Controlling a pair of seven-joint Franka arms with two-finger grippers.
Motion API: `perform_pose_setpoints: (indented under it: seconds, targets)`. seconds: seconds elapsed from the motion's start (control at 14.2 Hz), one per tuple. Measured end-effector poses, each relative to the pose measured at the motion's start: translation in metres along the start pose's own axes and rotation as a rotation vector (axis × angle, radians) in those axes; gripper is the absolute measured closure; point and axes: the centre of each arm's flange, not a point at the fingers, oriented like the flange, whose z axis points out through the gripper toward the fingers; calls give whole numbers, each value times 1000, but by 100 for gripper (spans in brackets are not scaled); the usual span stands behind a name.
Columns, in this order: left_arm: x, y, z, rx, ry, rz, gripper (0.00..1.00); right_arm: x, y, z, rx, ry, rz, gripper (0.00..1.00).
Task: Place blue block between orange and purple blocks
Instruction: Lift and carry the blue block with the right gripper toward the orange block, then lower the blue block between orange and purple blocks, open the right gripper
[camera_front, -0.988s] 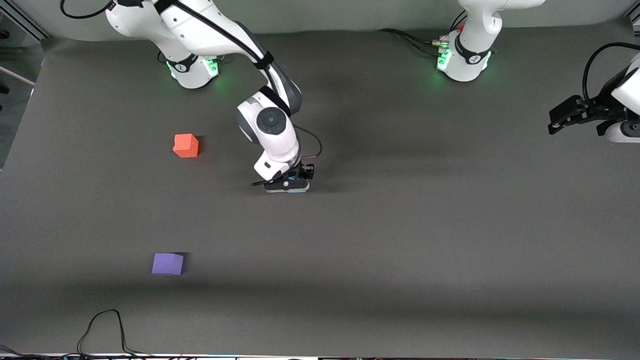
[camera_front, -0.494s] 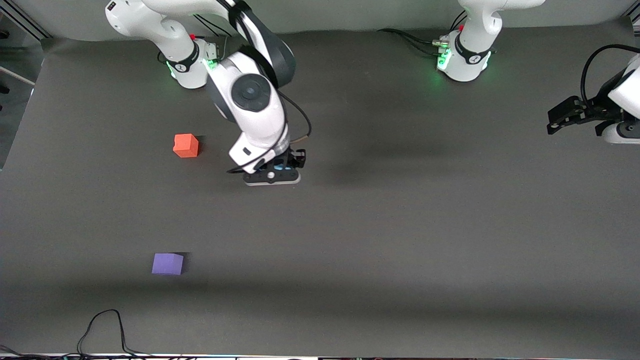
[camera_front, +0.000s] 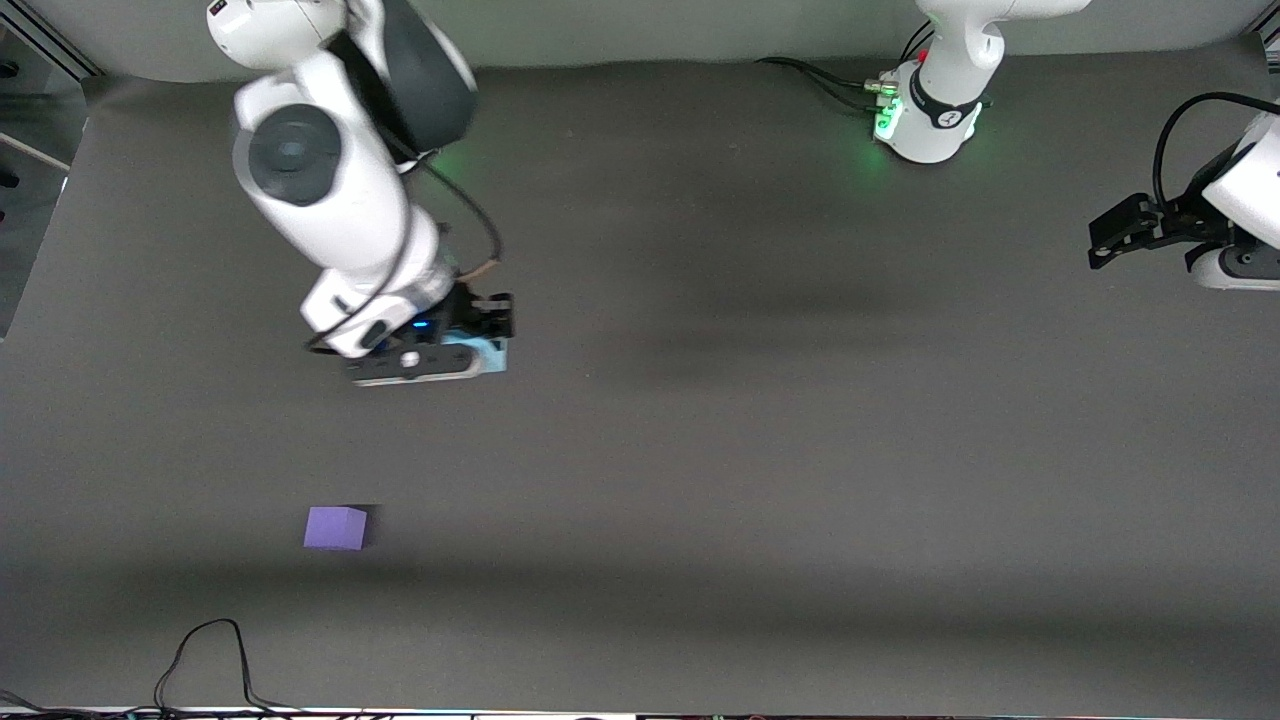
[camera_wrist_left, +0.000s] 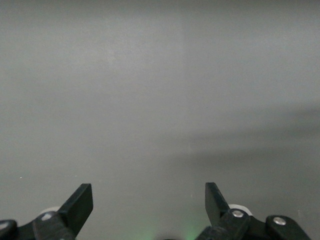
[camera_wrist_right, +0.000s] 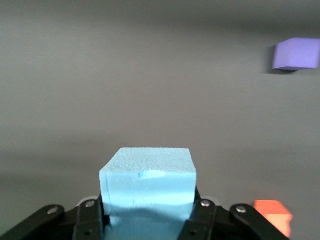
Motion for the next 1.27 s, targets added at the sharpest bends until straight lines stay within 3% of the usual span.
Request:
perform_pose_setpoints:
  seconds: [0.28,0.56,0.85,1.06,1.27]
  targets:
    - [0,0,0,0,0,1,0,16,103,-33,-16,7,-10,44]
    - [1,0,-1,1,6,0,0,27,184,-30,-45,-9,-44,44]
    - [1,0,-3,1,15,0,0,37,231,6,-47,-44,-34,44]
    - [1,-3,-3,0,17,-5,0,35,265,49,-7,-89,-14,44]
    - [1,-4,-3,0,17,-6,0,26,290,92,28,-87,10,44]
